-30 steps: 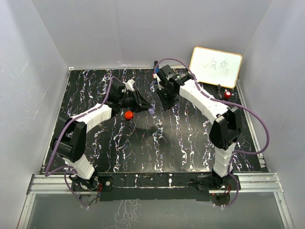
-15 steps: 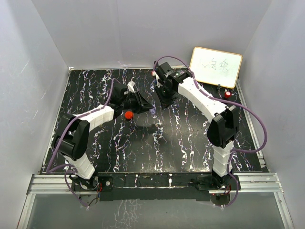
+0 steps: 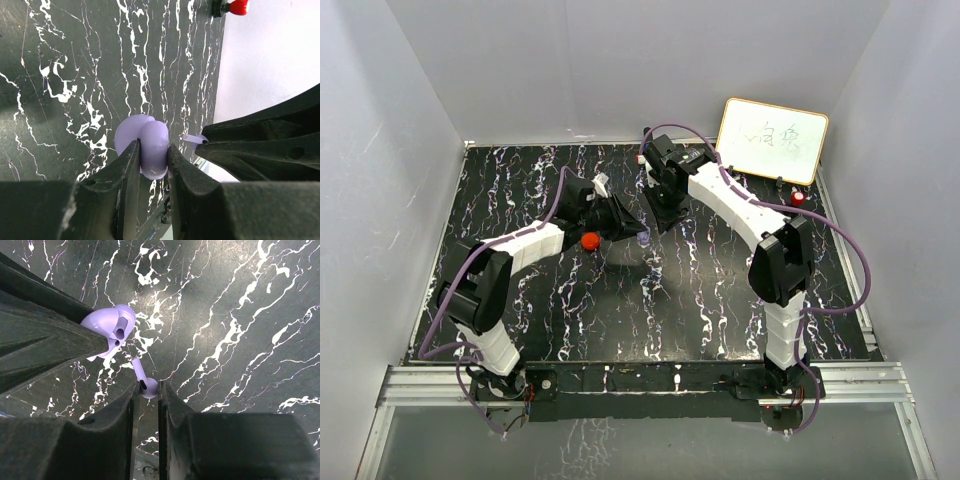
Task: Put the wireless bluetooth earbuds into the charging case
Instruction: Place the earbud at the center of the board.
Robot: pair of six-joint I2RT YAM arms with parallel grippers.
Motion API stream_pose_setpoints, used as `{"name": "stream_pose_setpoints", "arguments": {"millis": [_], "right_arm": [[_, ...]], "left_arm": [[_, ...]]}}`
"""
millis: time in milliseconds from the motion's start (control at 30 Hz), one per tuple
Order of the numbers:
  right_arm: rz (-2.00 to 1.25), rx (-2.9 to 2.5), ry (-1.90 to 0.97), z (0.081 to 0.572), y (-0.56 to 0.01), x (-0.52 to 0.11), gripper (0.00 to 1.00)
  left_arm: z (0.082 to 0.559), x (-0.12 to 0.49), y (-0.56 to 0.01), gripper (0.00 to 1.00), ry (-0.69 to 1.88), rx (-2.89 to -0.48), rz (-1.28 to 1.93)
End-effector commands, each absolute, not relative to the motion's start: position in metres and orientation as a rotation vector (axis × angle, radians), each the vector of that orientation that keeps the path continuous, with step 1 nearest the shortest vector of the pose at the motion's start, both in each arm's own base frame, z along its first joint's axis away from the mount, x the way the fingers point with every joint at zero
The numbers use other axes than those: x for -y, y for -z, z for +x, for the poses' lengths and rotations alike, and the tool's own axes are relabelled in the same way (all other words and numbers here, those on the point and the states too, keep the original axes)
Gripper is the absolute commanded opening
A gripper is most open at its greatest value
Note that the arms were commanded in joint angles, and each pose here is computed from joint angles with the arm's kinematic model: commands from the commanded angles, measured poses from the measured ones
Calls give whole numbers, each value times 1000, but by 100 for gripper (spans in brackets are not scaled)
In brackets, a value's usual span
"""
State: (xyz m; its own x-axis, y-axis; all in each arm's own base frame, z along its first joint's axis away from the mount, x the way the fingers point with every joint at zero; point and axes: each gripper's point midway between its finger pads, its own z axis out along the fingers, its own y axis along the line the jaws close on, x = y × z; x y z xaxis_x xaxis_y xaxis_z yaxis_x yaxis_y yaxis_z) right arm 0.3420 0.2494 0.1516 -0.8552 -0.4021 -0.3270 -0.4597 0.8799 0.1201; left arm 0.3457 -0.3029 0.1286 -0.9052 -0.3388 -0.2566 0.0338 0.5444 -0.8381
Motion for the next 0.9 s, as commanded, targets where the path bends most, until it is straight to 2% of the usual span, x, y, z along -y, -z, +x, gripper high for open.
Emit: {"name": "stream_pose_setpoints", "arguments": {"millis": [0,867], "right_arm": [[-636,-2713,-316,346,-167,-258,0],[-673,-2765,-312,338,-149,-261,0]], "left_arm": [[347,312,-142,0,1327,-2366,-207],[348,321,-145,0,1320,-2371,-175]]}}
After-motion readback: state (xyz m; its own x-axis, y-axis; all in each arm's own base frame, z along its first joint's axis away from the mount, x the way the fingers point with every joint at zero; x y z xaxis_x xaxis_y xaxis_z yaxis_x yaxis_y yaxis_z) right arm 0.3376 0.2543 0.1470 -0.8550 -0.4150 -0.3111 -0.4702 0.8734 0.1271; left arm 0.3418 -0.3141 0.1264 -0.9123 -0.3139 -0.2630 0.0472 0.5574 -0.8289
